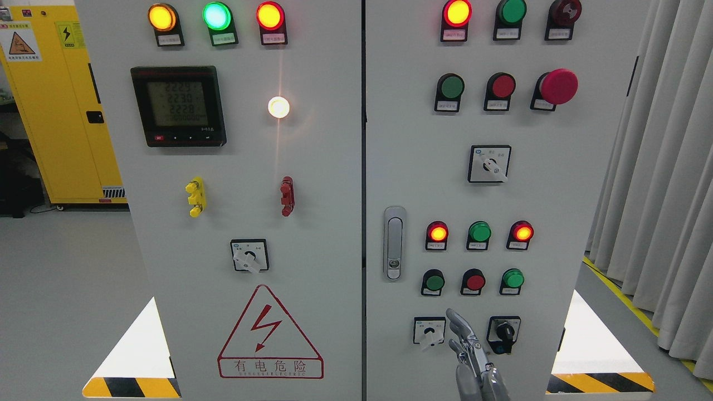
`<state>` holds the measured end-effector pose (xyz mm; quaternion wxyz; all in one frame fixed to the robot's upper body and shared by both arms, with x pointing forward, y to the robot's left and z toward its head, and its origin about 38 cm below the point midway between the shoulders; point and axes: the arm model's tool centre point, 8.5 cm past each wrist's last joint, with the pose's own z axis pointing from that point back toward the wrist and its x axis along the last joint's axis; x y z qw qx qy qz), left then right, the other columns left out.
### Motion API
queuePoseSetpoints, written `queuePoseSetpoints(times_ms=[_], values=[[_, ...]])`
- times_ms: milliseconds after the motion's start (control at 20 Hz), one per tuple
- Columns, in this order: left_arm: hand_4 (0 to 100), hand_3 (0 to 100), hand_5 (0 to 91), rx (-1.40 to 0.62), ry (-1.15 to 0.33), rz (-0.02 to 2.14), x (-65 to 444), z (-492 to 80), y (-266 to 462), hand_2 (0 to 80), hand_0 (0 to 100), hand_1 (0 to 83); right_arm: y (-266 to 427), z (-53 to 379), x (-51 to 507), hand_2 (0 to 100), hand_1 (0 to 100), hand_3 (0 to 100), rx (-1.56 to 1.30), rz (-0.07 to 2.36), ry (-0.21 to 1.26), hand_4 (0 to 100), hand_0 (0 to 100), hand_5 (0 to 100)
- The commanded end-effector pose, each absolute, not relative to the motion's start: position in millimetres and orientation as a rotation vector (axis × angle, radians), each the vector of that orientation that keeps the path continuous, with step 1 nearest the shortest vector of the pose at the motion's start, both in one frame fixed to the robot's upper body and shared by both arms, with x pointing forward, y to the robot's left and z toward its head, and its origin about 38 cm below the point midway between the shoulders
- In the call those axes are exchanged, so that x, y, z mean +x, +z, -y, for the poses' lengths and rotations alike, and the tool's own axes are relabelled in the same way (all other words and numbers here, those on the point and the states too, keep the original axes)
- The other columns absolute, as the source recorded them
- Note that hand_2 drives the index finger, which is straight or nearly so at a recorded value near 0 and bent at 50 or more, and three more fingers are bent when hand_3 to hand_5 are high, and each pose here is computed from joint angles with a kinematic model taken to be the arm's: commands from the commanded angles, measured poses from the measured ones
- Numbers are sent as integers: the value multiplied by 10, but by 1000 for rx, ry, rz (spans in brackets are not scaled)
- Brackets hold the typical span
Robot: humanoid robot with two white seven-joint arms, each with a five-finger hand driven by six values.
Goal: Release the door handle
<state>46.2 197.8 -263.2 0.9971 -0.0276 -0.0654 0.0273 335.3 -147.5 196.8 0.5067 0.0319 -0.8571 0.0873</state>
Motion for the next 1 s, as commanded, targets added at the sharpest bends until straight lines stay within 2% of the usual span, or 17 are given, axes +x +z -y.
queuePoseSetpoints(times_ms=[0, 251, 301, 351, 451, 501, 551, 601, 651, 702, 752, 802, 852, 952], values=[[0, 0, 0, -55, 55, 132, 463, -1977, -2632, 0, 120, 556, 1947, 1483, 3344, 0, 46, 0, 71, 2055, 231, 0, 358, 0], [0, 0, 0, -55, 55, 132, 463, -1977, -2632, 0, 120, 556, 1940, 1493, 3349, 0, 50, 0, 66, 2048, 230, 0, 374, 0], [0, 0, 0, -55, 55, 132, 463, -1977, -2632, 0, 120, 556, 1943, 1492, 3353, 0, 61, 25, 64, 2043, 233, 5, 371, 0], [0, 0, 0, -55, 55, 132, 463, -1977, -2632, 0, 120, 556, 1942, 1485, 3358, 0, 70, 52, 55, 2035, 243, 37, 365, 0], [0, 0, 0, -55, 55, 132, 463, -1977, -2632, 0, 120, 556, 1951, 1470, 3358, 0, 143, 133, -6, 2044, 290, 172, 359, 0], [0, 0, 0, -55, 55, 132, 463, -1977, -2632, 0, 120, 556, 1955, 1452, 3355, 0, 166, 147, -45, 2049, 319, 200, 369, 2], [0, 0, 0, -55, 55, 132, 463, -1977, -2632, 0, 120, 556, 1954, 1449, 3362, 0, 248, 225, -89, 2047, 344, 335, 439, 173], [0, 0, 0, -55, 55, 132, 463, -1977, -2632, 0, 120, 556, 1960, 1445, 3366, 0, 277, 288, -121, 2049, 369, 387, 486, 274], [0, 0, 0, -55, 55, 132, 463, -1977, -2632, 0, 120, 556, 1962, 1442, 3364, 0, 289, 324, -152, 2051, 392, 412, 502, 308], [0, 0, 0, -55, 55, 132, 463, -1977, -2632, 0, 120, 556, 1979, 1436, 3370, 0, 302, 429, -191, 2059, 420, 527, 522, 439], [0, 0, 0, -55, 55, 132, 463, -1977, -2632, 0, 120, 556, 2003, 1427, 3378, 0, 318, 599, -232, 2067, 449, 664, 559, 616], [0, 0, 0, -55, 55, 132, 463, -1977, -2632, 0, 120, 556, 2032, 1417, 3389, 0, 323, 653, -273, 2077, 476, 722, 565, 672], [0, 0, 0, -55, 55, 132, 463, -1977, -2632, 0, 120, 556, 2053, 1407, 3402, 0, 331, 744, -307, 2082, 501, 787, 595, 772], [0, 0, 0, -55, 55, 132, 463, -1977, -2632, 0, 120, 556, 2068, 1344, 3393, 0, 339, 778, -342, 2088, 530, 821, 611, 814]])
